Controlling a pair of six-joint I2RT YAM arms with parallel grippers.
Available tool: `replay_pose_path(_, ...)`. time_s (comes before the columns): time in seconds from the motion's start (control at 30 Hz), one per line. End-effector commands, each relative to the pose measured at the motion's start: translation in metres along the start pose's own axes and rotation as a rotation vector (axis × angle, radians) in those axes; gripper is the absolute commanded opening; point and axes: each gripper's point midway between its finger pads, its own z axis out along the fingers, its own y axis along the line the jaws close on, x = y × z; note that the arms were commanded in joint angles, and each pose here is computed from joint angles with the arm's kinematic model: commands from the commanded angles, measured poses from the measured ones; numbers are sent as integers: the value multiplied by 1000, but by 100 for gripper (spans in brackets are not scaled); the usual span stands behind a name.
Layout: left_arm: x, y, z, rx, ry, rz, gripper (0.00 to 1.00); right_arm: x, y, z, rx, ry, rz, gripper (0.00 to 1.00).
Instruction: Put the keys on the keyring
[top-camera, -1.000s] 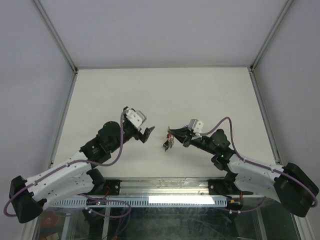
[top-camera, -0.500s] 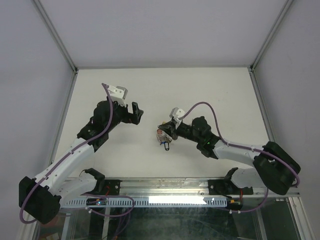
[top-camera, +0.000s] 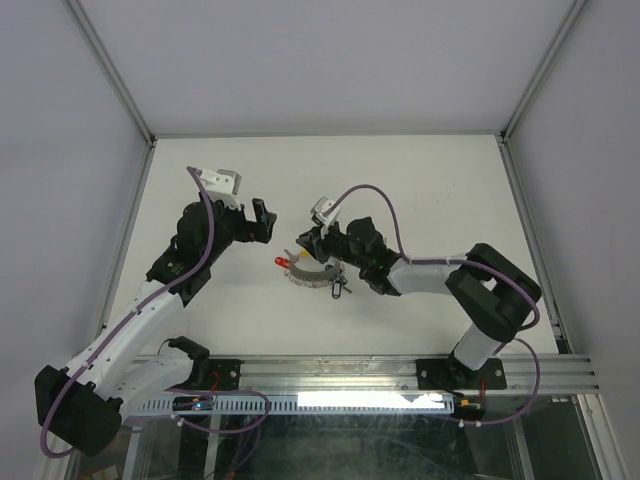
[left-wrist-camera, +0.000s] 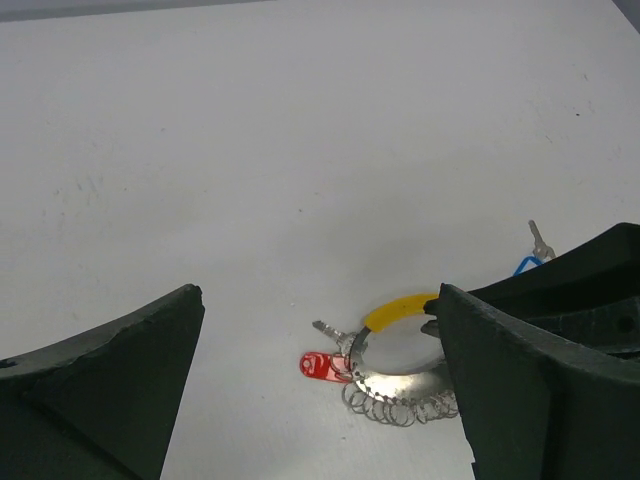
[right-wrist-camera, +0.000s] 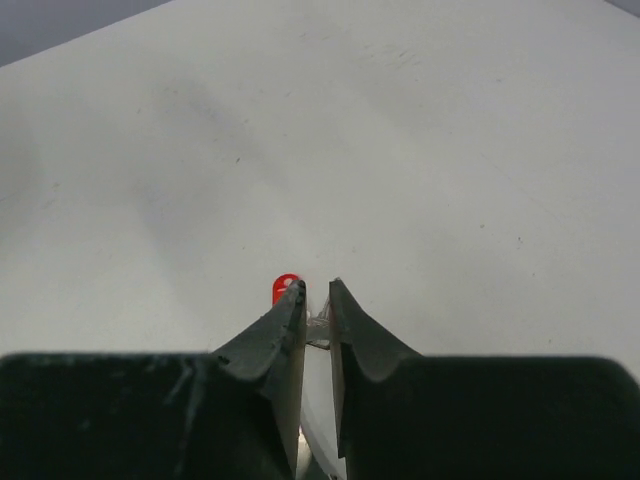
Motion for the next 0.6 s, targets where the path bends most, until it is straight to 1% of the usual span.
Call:
replay_pose_path(0.0, -15, 7, 1, -21, -41, -37, 99, -45, -15, 12, 64, -110, 16, 18)
replay_pose_path(0.13, -11, 13, 5, -33, -19, -61, 99, -52, -28, 2, 100, -131, 56, 23)
replay_pose_path(0.2, -7, 19, 9, -49, 3, -75, 99, -55, -34, -7, 109, -129, 86, 28)
replay_pose_path(0.23, -3, 23, 12, -58, 22, -85, 99, -56, -38, -11, 121, -121, 101, 32)
replay_pose_path(0.37, 9, 41, 25, -115, 101, -158, 99, -54, -49, -33, 193, -36, 171, 56)
replay_pose_path(0.5, 9, 46, 34, -160, 154, -203, 99, -59, -70, -75, 299, 34, 247, 71)
replay_pose_path(0.57, 7, 47, 33, -173, 170, -211, 99, -55, -78, -100, 346, 102, 295, 82)
